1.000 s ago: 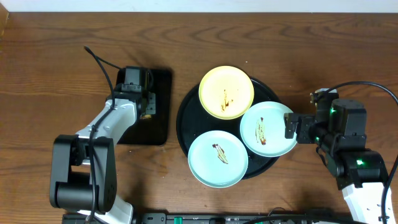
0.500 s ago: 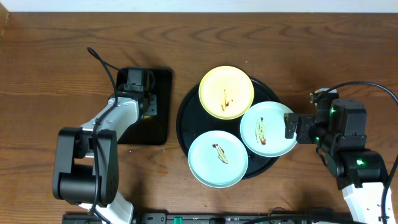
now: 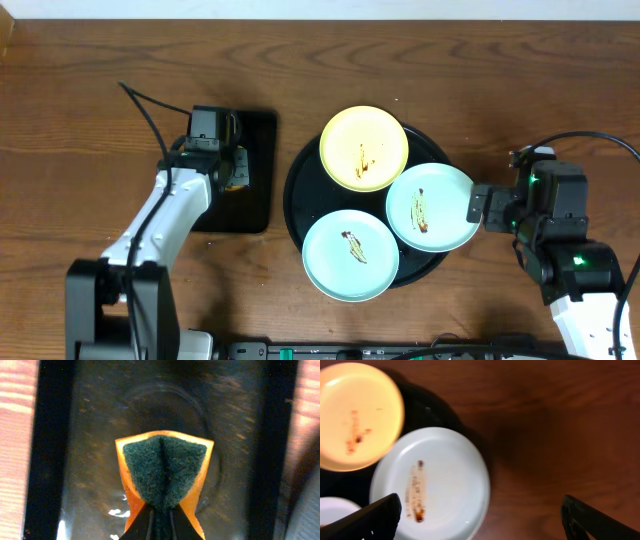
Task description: Clean dirty plates on tray and stack at the side
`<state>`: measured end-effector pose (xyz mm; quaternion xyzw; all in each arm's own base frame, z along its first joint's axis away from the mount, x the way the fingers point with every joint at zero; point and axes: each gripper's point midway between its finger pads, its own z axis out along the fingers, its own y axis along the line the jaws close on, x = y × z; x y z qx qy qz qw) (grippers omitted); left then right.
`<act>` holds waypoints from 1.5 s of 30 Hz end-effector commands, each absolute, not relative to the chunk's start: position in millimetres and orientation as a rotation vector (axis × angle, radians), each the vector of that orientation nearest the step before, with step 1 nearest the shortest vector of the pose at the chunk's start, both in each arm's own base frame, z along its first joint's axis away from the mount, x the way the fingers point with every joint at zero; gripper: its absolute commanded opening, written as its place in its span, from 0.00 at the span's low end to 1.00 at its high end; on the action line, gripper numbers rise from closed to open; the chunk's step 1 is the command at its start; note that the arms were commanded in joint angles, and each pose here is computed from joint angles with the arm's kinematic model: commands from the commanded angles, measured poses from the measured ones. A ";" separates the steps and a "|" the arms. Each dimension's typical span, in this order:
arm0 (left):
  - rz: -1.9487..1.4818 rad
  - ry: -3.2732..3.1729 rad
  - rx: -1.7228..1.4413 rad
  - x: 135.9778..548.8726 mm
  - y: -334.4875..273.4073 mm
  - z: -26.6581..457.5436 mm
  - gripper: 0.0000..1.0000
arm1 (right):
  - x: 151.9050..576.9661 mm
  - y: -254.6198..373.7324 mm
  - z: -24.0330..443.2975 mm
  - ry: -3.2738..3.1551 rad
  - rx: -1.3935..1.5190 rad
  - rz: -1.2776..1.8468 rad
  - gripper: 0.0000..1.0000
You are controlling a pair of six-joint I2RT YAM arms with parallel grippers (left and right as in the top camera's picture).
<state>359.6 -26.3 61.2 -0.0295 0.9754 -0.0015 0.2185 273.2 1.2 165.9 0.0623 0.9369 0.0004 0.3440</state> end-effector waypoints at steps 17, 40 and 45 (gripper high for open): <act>-0.174 2.837 -0.128 323.8 -45.0 54.5 0.08 | 285.0 -6.3 69.1 2.781 0.367 0.149 0.59; -0.174 2.837 -0.129 323.6 -45.0 54.4 0.08 | 286.4 2.9 21.0 2.918 0.369 0.219 0.17; -0.174 2.836 -0.128 324.0 -45.0 54.5 0.08 | 286.3 2.9 21.0 2.918 0.369 0.219 0.09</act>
